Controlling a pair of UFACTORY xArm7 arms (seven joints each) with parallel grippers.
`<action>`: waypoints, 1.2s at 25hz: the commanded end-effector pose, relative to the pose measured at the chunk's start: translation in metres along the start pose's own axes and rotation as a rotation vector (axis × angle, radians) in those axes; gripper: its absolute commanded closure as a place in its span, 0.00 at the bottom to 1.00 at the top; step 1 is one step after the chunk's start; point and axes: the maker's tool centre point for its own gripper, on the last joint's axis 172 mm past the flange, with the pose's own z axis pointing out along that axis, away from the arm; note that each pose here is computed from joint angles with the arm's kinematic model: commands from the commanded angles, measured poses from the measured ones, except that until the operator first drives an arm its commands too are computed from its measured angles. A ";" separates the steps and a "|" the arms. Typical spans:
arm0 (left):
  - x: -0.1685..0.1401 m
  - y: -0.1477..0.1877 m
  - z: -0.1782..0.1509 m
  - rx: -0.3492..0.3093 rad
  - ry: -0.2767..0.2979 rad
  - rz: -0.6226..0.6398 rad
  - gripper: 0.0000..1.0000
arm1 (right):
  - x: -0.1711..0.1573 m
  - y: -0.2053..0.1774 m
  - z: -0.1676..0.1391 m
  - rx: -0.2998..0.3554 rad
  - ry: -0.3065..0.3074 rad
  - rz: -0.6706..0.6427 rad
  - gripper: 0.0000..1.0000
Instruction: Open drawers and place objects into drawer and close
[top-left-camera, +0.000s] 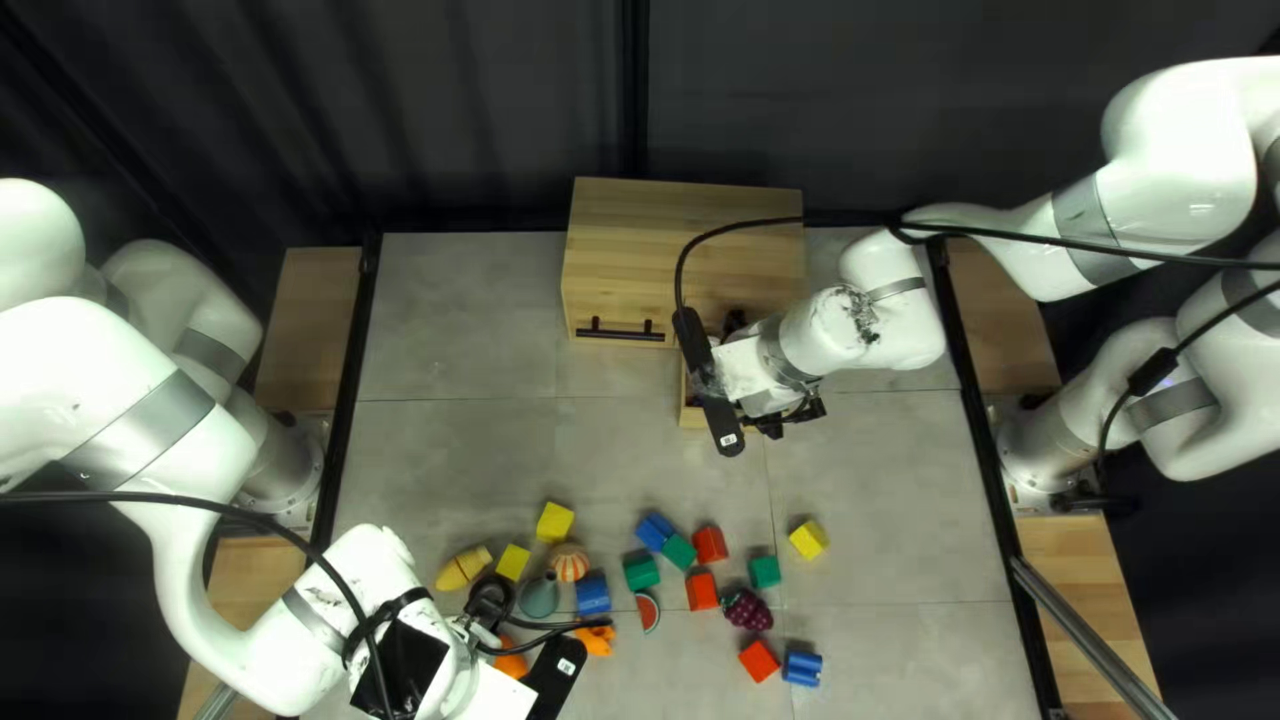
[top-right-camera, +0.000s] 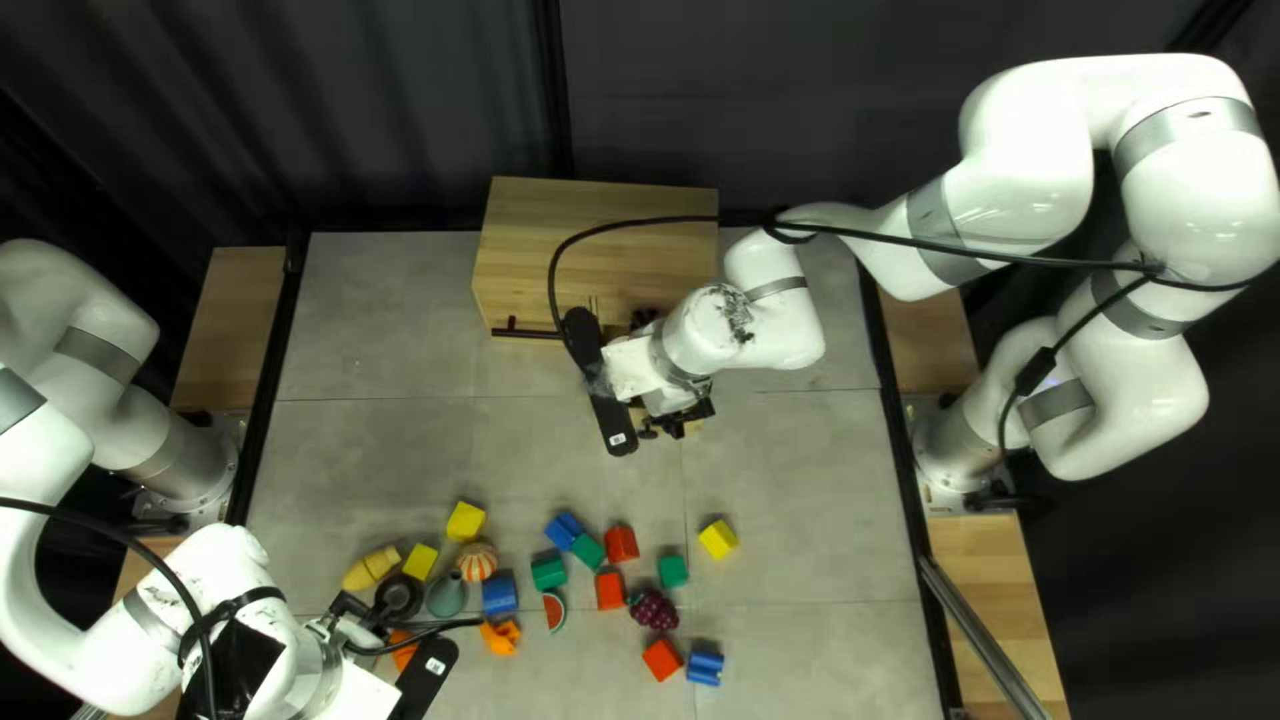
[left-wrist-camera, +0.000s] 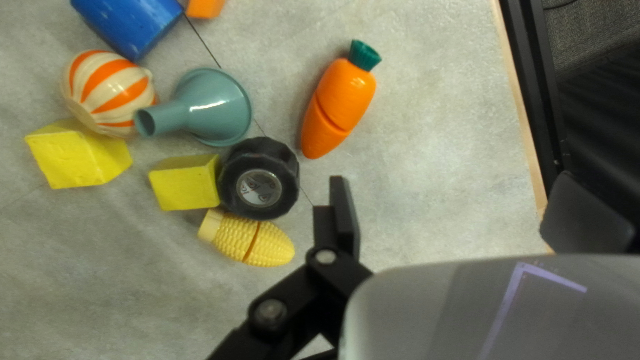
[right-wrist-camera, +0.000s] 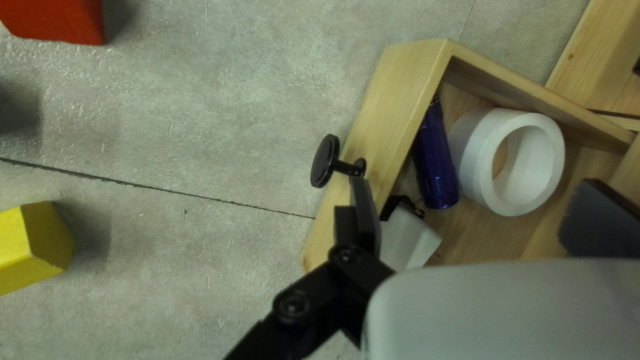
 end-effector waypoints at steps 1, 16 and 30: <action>0.000 0.000 0.000 0.000 0.000 0.000 0.00 | 0.010 -0.071 -0.049 0.022 0.042 0.038 0.00; 0.000 0.000 0.000 0.000 0.000 0.000 0.00 | 0.017 -0.244 -0.089 0.155 -0.068 -0.044 0.00; 0.000 0.000 0.000 0.000 0.000 0.000 0.00 | -0.037 -0.361 -0.098 0.263 -0.184 -0.190 0.00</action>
